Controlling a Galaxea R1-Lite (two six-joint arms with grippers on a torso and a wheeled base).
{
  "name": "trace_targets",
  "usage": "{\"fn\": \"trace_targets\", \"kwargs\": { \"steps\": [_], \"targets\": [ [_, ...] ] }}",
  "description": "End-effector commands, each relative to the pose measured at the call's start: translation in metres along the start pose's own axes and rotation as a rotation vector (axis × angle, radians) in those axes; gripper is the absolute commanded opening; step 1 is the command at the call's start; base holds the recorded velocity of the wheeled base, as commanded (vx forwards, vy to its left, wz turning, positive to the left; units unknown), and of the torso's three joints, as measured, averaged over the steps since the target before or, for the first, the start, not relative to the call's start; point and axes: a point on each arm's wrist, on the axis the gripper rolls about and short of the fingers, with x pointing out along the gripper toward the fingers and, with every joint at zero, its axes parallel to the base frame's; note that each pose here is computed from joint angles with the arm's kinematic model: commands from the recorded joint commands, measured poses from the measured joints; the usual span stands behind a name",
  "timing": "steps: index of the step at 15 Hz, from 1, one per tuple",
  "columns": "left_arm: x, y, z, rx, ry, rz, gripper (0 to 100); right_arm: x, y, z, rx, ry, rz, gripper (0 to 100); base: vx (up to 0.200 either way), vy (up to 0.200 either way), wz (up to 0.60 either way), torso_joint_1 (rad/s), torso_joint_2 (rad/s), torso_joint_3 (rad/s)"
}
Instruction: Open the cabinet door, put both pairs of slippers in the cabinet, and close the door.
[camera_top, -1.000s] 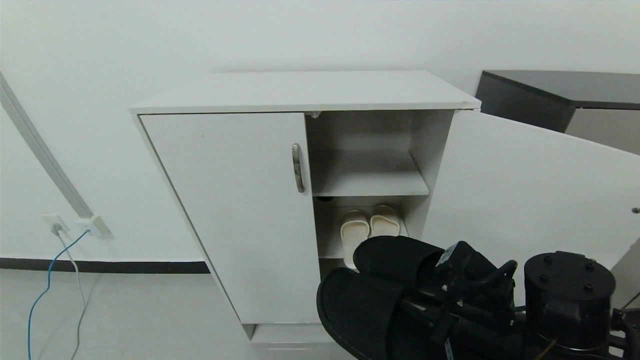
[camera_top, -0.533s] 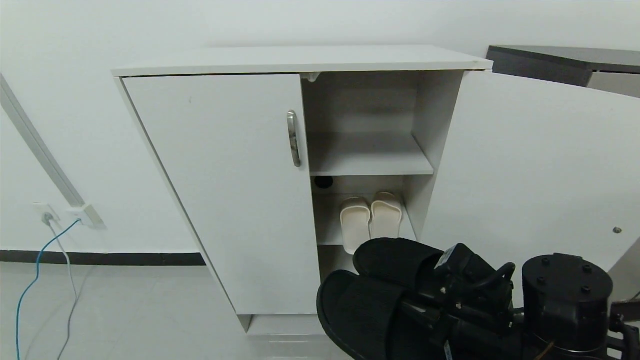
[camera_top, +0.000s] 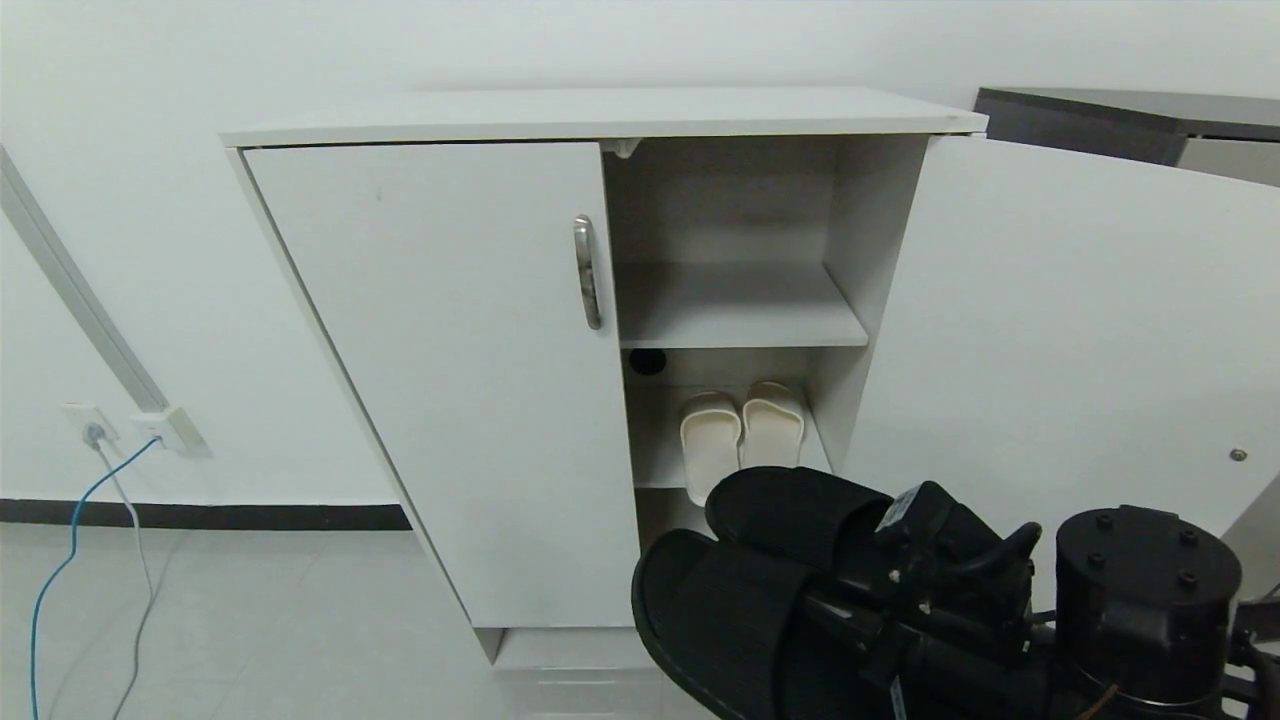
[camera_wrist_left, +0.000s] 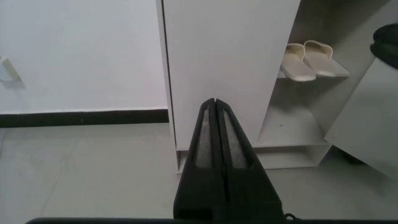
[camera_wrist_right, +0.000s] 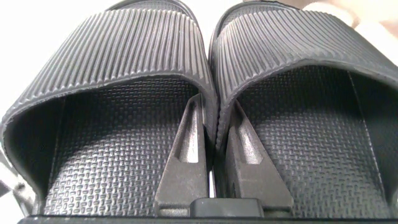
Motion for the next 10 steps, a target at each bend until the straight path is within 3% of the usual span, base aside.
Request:
{"fn": "trace_targets", "kwargs": {
  "steps": [1,4,10],
  "targets": [
    [0.000,0.000,0.000,0.000,0.002,0.000,0,0.005,0.000,0.000,0.001,-0.008,-0.011,0,0.000,0.000,0.00,0.000,0.00,0.000],
    [0.000,0.000,0.000,0.000,0.002,-0.001,0,0.037,0.006,0.010,0.043,-0.026,-0.225,0,0.000,0.000,0.00,0.000,0.00,0.000],
    [0.000,0.000,0.000,0.000,0.002,-0.001,0,0.079,0.032,0.034,0.183,-0.017,-0.444,0,0.000,0.000,0.00,0.000,0.00,0.000]
  ]
}}
